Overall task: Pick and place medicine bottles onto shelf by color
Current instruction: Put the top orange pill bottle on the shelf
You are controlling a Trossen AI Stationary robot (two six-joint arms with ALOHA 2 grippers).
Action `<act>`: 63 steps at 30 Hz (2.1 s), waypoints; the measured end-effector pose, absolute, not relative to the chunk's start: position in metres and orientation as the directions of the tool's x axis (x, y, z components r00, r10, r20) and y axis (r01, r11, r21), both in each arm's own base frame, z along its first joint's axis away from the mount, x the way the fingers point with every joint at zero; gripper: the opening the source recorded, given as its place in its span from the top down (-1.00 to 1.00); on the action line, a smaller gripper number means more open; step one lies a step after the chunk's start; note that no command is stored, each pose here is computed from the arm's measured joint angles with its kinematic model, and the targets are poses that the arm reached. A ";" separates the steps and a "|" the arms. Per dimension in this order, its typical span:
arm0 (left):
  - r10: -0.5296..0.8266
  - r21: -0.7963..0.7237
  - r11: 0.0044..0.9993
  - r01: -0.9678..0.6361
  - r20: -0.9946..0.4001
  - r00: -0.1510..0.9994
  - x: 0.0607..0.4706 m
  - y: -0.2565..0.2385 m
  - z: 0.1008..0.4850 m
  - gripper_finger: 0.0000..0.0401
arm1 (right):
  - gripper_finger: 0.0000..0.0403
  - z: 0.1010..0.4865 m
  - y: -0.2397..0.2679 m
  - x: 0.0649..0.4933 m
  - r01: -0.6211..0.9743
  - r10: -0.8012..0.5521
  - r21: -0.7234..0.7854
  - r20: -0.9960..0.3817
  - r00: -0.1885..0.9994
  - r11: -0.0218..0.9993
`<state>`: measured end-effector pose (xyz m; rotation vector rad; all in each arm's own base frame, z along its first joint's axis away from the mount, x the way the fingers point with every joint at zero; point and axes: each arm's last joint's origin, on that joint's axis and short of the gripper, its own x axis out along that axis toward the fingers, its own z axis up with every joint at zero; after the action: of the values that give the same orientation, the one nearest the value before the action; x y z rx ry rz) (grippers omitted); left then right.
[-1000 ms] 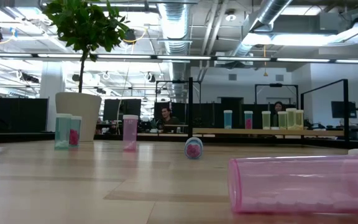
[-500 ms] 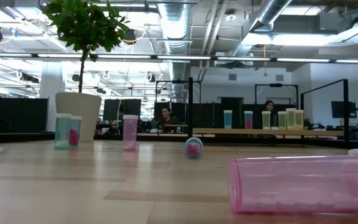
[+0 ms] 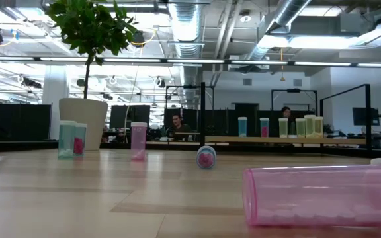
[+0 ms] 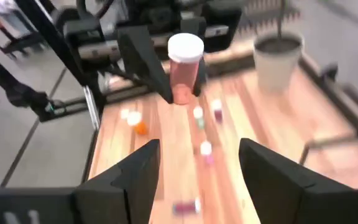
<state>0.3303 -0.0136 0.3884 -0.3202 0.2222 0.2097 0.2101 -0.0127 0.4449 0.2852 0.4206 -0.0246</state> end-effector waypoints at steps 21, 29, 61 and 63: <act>-0.444 -0.588 0.802 0.110 -0.462 0.768 0.358 -0.032 0.332 0.59 | -0.14 0.390 0.044 0.275 0.154 0.245 0.505 -0.636 0.732 0.849; -0.442 -0.578 0.807 0.121 -0.455 0.773 0.358 -0.033 0.334 0.59 | -0.14 0.394 0.052 0.288 0.064 0.311 0.561 -0.546 0.778 0.825; -0.458 -0.536 0.824 0.185 -0.437 0.774 0.357 -0.039 0.337 0.59 | -0.14 0.392 0.029 0.298 0.117 0.244 0.554 -0.534 0.810 0.825; -0.452 -0.533 0.827 0.181 -0.437 0.778 0.358 -0.037 0.337 0.59 | -0.14 0.392 0.032 0.297 0.105 0.254 0.554 -0.531 0.808 0.826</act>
<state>0.3576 -0.0368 0.3369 -0.4901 0.5866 -0.3571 0.2974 0.0320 0.3923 0.6039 0.6342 0.0854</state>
